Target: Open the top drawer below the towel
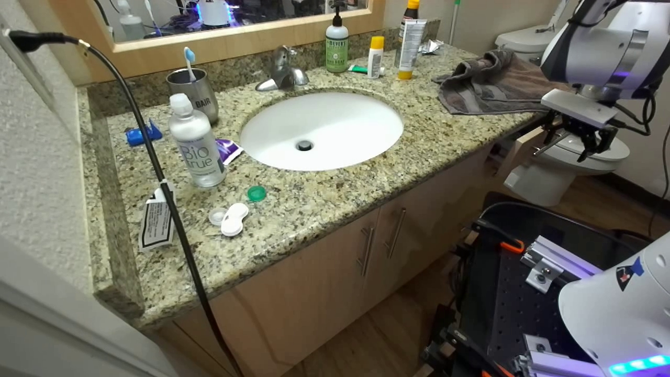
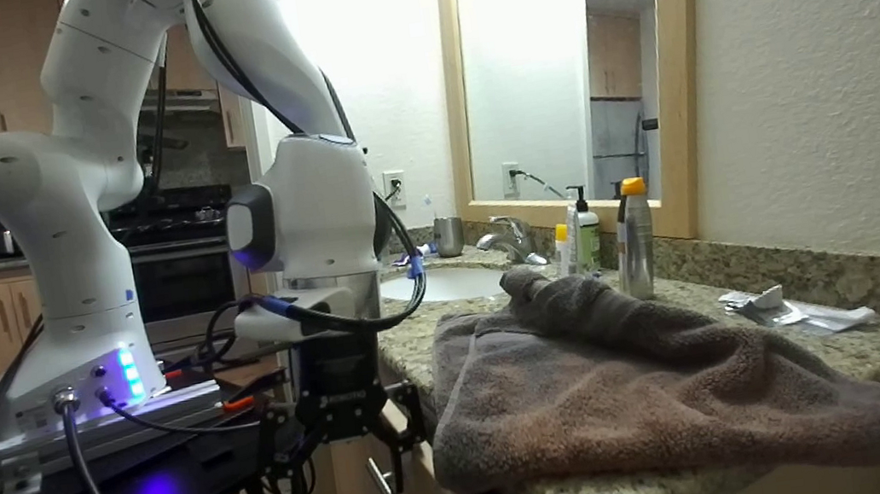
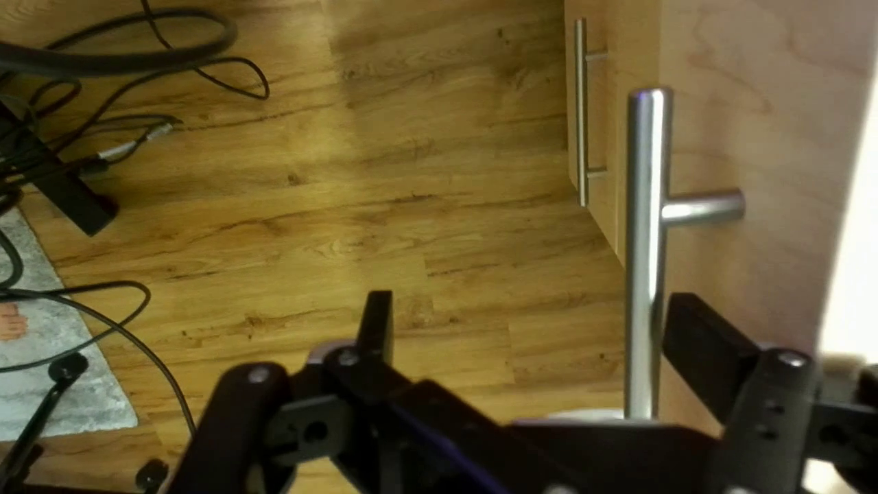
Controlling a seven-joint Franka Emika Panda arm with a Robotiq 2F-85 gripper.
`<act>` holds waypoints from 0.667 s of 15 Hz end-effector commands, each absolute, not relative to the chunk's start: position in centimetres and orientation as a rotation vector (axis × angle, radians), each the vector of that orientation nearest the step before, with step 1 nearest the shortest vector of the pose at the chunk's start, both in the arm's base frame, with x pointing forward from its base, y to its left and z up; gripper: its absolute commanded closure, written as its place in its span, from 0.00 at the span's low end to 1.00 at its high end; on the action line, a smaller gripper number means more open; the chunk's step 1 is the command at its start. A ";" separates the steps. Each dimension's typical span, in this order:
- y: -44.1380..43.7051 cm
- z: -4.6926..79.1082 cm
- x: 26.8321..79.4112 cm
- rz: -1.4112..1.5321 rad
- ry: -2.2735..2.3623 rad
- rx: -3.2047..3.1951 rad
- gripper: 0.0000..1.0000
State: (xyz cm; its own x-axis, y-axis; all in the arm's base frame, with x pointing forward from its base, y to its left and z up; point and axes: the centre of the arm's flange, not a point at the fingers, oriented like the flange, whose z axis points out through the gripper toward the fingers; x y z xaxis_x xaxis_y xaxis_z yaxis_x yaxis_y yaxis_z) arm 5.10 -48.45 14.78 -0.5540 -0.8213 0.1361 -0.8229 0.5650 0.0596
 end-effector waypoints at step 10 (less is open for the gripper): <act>-47.2 13.7 7.0 0.200 -2.456 1.422 0.00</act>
State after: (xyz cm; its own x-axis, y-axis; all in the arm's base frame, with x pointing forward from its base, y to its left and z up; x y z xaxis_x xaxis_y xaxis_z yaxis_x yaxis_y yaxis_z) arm 7.05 -47.21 13.65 -0.4672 -0.8237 0.3213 -0.8648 0.5014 0.0278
